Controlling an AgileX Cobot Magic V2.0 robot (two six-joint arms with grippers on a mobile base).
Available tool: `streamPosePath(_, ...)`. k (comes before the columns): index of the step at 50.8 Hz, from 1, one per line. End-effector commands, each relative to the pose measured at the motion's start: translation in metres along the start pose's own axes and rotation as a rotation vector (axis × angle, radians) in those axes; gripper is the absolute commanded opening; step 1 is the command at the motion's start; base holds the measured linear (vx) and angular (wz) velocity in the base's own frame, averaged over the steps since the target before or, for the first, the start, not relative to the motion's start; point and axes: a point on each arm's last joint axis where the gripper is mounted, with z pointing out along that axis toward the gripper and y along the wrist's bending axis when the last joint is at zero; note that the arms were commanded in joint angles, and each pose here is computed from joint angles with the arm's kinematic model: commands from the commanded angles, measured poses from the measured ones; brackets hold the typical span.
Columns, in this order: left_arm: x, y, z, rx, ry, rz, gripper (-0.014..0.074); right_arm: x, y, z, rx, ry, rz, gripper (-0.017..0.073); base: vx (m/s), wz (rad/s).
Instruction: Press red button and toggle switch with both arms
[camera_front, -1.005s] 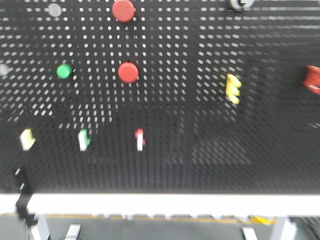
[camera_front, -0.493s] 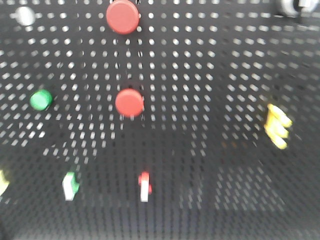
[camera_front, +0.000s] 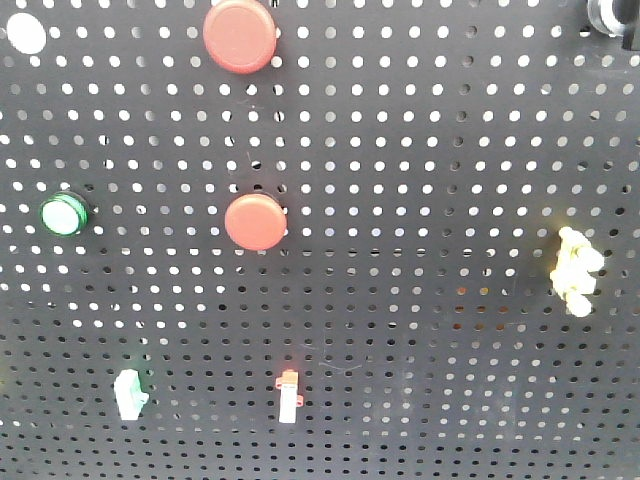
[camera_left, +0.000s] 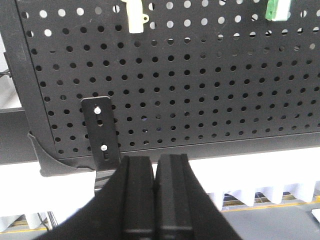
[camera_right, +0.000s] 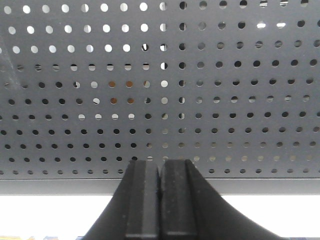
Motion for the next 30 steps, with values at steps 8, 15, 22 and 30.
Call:
streamPosePath(8,-0.013,0.005,-0.002,-0.060,-0.237,0.039,0.0002,-0.014,0.000,-0.002,0.001,-0.173,-0.009,-0.0003,0.00,0.00)
streamPosePath(15,-0.058,0.010,-0.019,-0.119,-0.577,0.010,0.0002,-0.051,0.001,-0.012,-0.010,-0.401,0.011,-0.0003,0.00,0.00)
streamPosePath(22,-0.107,0.009,-0.027,-0.089,-0.553,0.016,0.0002,-0.119,0.001,-0.030,-0.005,-0.486,-0.004,-0.0003,0.00,0.00)
streamPosePath(30,-0.191,0.009,-0.009,-0.064,-0.410,0.109,0.0002,-0.218,0.000,-0.031,0.036,-0.460,-0.122,-0.0003,0.00,0.00)
